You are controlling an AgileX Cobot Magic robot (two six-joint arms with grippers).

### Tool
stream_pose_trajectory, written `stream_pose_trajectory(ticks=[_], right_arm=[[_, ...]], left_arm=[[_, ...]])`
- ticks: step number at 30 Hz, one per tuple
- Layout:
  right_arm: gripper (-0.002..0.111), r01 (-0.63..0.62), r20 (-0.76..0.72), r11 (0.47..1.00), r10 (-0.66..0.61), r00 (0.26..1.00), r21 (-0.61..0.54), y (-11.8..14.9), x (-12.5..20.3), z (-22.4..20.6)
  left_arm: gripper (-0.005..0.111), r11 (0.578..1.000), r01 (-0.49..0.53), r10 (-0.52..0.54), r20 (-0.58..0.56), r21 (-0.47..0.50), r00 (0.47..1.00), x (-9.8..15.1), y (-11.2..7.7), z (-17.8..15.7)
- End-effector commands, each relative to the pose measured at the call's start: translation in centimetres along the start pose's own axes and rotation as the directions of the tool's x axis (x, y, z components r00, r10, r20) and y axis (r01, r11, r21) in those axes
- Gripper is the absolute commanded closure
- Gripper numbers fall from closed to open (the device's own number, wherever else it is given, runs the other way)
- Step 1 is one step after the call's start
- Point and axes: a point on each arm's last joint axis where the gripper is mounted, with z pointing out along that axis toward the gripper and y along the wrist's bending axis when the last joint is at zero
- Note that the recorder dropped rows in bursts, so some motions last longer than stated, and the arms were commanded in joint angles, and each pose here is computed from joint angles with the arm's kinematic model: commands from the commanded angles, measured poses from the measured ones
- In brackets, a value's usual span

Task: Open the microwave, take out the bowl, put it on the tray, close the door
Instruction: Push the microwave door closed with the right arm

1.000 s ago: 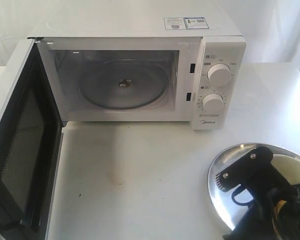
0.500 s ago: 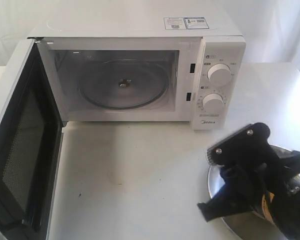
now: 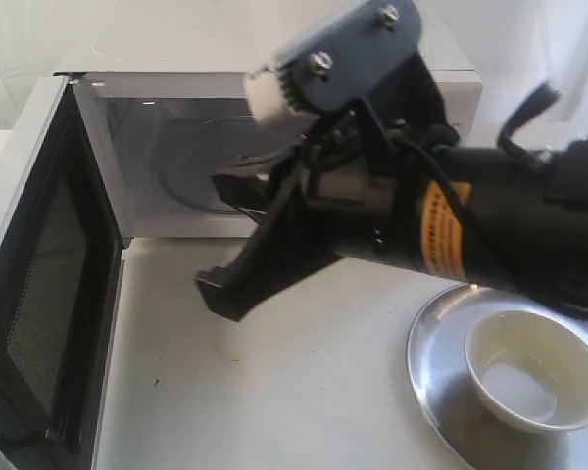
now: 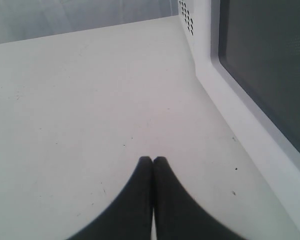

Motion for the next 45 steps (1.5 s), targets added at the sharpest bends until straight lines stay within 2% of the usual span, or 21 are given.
stream_pose_trajectory(ticks=[1,4,6,8,11,13,15,18,23,25,29,34,36,37,39,40,41,42,43,44,45], right_arm=[[0.108,0.158,0.02,0.962,-0.158,0.987,-0.223,1.8,-1.8,3.3],[0.108,0.227,0.114,0.876,-0.196,0.974,-0.425,3.6,-2.7,5.3],[0.108,0.232,0.214,0.83,-0.14,0.967,-0.507,4.5,-3.2,6.4],[0.108,0.233,0.265,0.853,-0.116,0.957,-0.467,4.2,-3.9,7.5],[0.108,0.233,0.226,0.914,-0.162,0.96,-0.332,2.8,-4.6,9.4],[0.108,0.236,0.216,0.922,-0.174,0.961,-0.308,2.5,-5.2,10.1],[0.108,0.237,0.24,0.901,-0.155,0.958,-0.364,3.0,-6.1,10.2],[0.108,0.259,0.256,0.829,-0.145,0.956,-0.496,4.6,-7.0,10.6],[0.108,0.258,0.187,0.78,-0.183,0.965,-0.57,8.4,-5.9,12.9],[0.108,0.328,0.198,0.772,-0.262,0.944,-0.544,9.9,-5.1,14.1],[0.108,0.392,0.165,0.823,-0.356,0.92,-0.41,11.1,-3.9,16.0],[0.108,0.439,0.153,0.806,-0.413,0.898,-0.397,11.3,-3.0,16.5],[0.108,0.408,0.094,0.863,-0.398,0.912,-0.297,10.3,-2.8,16.7],[0.108,0.429,0.059,0.88,-0.427,0.903,-0.201,9.3,-2.5,16.6],[0.108,0.493,-0.027,0.87,-0.493,0.87,0.025,6.9,-2.2,15.9],[0.108,0.554,-0.091,0.821,-0.547,0.832,0.136,5.7,-2.0,15.5],[0.108,0.607,-0.264,0.746,-0.548,0.794,0.276,3.5,-1.3,14.7],[0.108,0.704,-0.526,0.623,-0.495,0.692,0.34,0.6,-0.2,13.5],[0.108,0.732,-0.611,0.581,-0.447,0.653,0.356,-0.9,0.2,13.0],[0.108,0.717,-0.69,0.529,-0.299,0.659,0.455,-3.5,0.5,11.9],[0.108,0.684,-0.687,0.5,-0.218,0.693,0.531,-4.7,0.4,11.2]], left_arm=[[0.107,1.0,0.009,-0.009,0.005,0.002,1.0,-0.1,0.0,0.0],[0.107,1.0,0.009,-0.009,0.005,0.002,1.0,-0.1,0.0,0.0],[0.107,1.0,0.009,-0.009,0.005,0.002,1.0,-0.1,0.0,0.0],[0.107,1.0,0.009,-0.009,0.005,0.002,1.0,-0.1,0.0,0.0],[0.107,1.0,0.009,-0.009,0.005,0.002,1.0,-0.1,0.0,0.0],[0.107,1.0,0.009,-0.009,0.005,0.002,1.0,-0.1,0.0,0.0],[0.107,1.0,0.009,-0.009,0.005,0.002,1.0,-0.1,0.0,0.0],[0.107,1.0,0.009,-0.009,0.005,0.002,1.0,-0.1,0.0,0.0],[0.107,1.0,0.009,-0.009,0.005,0.002,1.0,-0.1,0.0,0.0],[0.107,1.0,0.009,-0.009,0.005,0.002,1.0,-0.1,0.0,0.0],[0.107,1.0,0.009,-0.009,0.005,0.002,1.0,-0.1,0.0,0.0],[0.107,1.0,0.009,-0.009,0.005,0.002,1.0,-0.1,0.0,0.0],[0.107,1.0,0.009,-0.009,0.005,0.002,1.0,-0.1,0.0,0.0],[0.107,1.0,0.009,-0.009,0.005,0.002,1.0,-0.1,0.0,0.0],[0.107,1.0,0.009,-0.009,0.005,0.002,1.0,-0.1,0.0,0.0],[0.107,1.0,0.009,-0.009,0.005,0.002,1.0,-0.1,0.0,0.0],[0.107,1.0,0.009,-0.009,0.005,0.002,1.0,-0.1,0.0,0.0],[0.107,1.0,0.009,-0.009,0.005,0.002,1.0,-0.1,0.0,0.0],[0.107,1.0,0.009,-0.009,0.005,0.002,1.0,-0.1,0.0,0.0],[0.107,1.0,0.009,-0.009,0.005,0.002,1.0,-0.1,0.0,0.0],[0.107,1.0,0.009,-0.009,0.005,0.002,1.0,-0.1,0.0,0.0]])
